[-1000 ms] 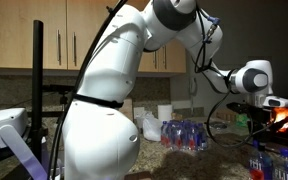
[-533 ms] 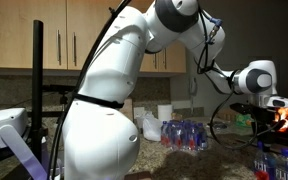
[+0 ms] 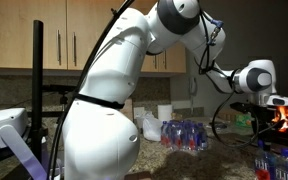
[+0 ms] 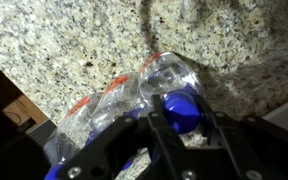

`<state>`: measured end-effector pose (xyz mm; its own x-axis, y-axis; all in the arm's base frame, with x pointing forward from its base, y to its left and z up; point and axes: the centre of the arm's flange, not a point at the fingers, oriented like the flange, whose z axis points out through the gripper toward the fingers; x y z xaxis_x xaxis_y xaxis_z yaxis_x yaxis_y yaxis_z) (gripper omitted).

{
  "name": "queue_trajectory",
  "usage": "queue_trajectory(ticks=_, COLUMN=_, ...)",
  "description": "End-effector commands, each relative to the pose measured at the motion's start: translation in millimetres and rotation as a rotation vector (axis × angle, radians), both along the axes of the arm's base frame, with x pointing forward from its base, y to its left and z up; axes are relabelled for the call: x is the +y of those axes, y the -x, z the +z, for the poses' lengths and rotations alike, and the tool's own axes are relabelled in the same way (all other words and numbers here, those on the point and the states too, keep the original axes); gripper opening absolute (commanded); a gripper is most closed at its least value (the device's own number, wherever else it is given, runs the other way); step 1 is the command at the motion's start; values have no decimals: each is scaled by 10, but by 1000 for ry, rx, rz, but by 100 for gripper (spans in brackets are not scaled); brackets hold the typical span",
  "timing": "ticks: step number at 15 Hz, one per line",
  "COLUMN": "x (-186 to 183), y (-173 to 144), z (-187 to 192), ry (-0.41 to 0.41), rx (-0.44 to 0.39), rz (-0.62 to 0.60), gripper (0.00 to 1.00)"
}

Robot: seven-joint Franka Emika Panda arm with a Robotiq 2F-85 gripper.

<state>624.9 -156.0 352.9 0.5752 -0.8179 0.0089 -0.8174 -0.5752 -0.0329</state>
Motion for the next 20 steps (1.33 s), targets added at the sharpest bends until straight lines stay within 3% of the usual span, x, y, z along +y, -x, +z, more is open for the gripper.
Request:
queue_trajectory(ticks=1, x=-13, y=-76, z=39, ry=7, rx=32, rz=15, gripper=14)
queue_trajectory(ticks=7, x=-12, y=-102, z=11, ry=1, rx=52, rz=20, gripper=17)
queue_trajectory(ticks=8, x=-12, y=-98, z=12, ry=-2, rx=54, rz=21, gripper=60)
queue_trajectory(ticks=10, x=-15, y=-96, z=17, ry=-3, rx=62, rz=24, gripper=66)
queue_trajectory(ticks=15, x=-10, y=-89, z=93, ry=-7, rx=70, rz=26, gripper=98)
queue_trajectory(ticks=20, x=63, y=70, z=488, ry=-17, rx=-4, rz=19, gripper=100)
